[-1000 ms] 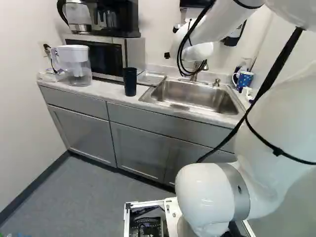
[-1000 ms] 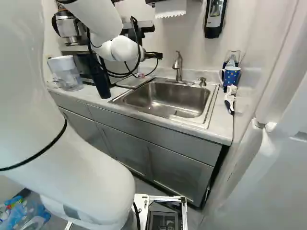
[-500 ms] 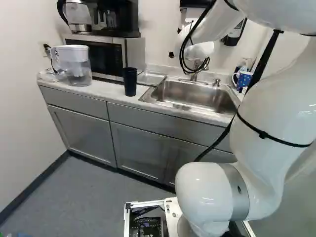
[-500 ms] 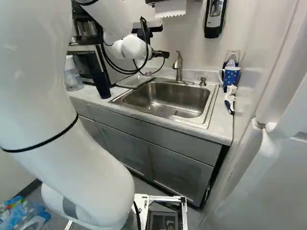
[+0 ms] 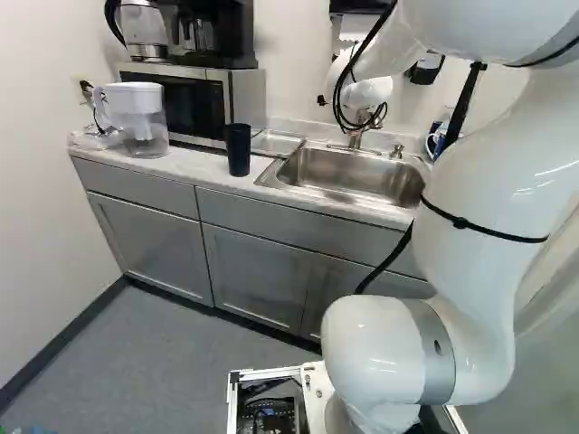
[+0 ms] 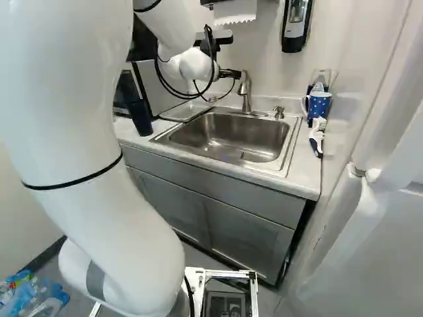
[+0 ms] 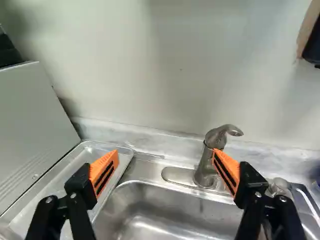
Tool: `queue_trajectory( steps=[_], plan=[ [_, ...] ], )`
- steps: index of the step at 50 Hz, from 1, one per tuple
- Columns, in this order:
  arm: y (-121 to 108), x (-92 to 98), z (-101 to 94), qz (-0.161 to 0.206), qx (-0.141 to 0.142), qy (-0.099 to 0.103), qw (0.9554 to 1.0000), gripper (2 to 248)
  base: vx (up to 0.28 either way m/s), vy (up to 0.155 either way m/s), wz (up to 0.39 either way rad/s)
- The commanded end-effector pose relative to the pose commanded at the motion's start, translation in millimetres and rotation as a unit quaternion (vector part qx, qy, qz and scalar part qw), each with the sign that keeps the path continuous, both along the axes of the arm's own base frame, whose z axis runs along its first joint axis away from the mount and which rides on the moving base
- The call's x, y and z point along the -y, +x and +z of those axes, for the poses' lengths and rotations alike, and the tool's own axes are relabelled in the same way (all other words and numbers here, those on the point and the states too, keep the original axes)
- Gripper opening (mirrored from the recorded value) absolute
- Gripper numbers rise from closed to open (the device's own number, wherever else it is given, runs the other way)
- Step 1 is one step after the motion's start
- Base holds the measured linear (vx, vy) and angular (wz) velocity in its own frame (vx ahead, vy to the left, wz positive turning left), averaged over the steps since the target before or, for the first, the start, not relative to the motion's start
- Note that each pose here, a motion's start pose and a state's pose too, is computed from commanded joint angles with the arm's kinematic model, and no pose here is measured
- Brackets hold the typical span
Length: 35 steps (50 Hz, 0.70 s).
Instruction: Rinse the cup and place it in the tray
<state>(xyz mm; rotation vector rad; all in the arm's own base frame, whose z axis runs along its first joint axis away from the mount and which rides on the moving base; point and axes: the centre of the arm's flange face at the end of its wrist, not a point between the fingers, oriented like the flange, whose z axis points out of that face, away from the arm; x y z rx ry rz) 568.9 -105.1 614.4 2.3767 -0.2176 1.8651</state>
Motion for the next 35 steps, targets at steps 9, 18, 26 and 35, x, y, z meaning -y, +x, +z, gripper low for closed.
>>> queue_trajectory(
  steps=[9, 18, 26, 35],
  plan=[
    [10.1, 6.1, -0.5, -0.004, 0.001, 0.000, 1.0000, 247, 0.000, 0.000, 0.000],
    [16.0, 11.5, -0.9, -0.007, 0.002, 0.000, 1.0000, 247, 0.000, 0.000, 0.000],
    [20.9, 16.3, -1.2, -0.010, 0.003, 0.000, 0.9999, 247, 0.000, 0.000, 0.000],
    [26.4, 21.7, -1.6, -0.014, 0.003, -0.001, 0.9999, 247, 0.000, 0.000, 0.000]
  ],
)
